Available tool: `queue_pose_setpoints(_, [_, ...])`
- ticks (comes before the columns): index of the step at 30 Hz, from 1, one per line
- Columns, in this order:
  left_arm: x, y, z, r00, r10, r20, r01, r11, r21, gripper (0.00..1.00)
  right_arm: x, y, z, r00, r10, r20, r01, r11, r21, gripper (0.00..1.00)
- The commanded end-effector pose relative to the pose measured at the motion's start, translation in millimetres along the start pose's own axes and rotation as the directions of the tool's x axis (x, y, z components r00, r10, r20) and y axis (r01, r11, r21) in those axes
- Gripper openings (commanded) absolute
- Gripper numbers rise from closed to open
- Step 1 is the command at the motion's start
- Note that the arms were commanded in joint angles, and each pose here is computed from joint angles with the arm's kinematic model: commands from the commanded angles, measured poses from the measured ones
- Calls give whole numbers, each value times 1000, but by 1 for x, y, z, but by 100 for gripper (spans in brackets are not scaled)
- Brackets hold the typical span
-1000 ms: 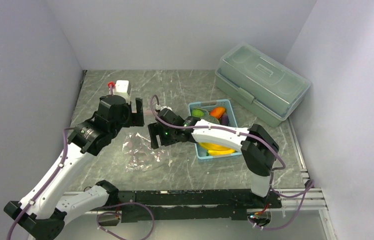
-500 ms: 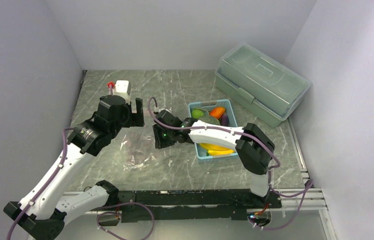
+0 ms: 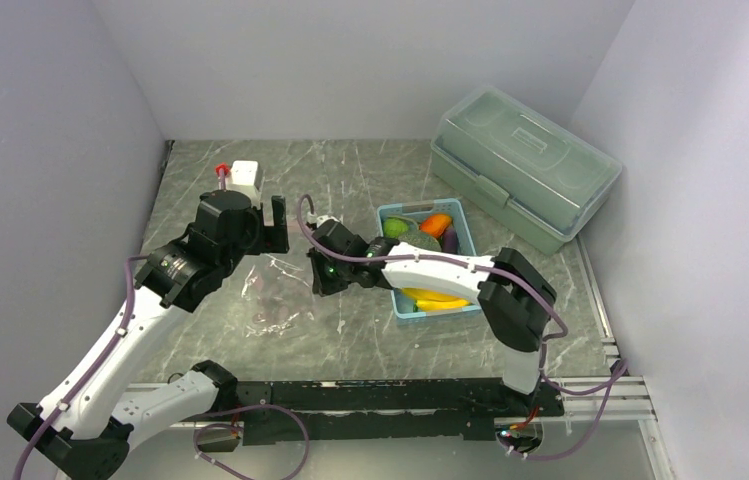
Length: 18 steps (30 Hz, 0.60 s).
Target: Place the food in the zip-top bag and seal the zipper
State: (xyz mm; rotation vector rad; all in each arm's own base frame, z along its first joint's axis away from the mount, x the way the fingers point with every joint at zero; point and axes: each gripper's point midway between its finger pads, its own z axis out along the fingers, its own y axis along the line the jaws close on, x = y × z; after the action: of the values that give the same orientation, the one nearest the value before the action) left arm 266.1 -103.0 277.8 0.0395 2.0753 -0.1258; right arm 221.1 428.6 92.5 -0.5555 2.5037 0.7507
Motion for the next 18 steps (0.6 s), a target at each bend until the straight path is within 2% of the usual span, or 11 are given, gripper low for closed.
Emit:
queue_pose_setpoints(1, [-14,-2,-5,999,-36,35,36,999,5,99,-28,21,-33,989,-66,129,75,995,-67,0])
queue_pose_setpoints(18, [-12,3,7,995,-102,2,102,995,-13,99,-35,15,-96,927,-279,250,299,953,-42,0])
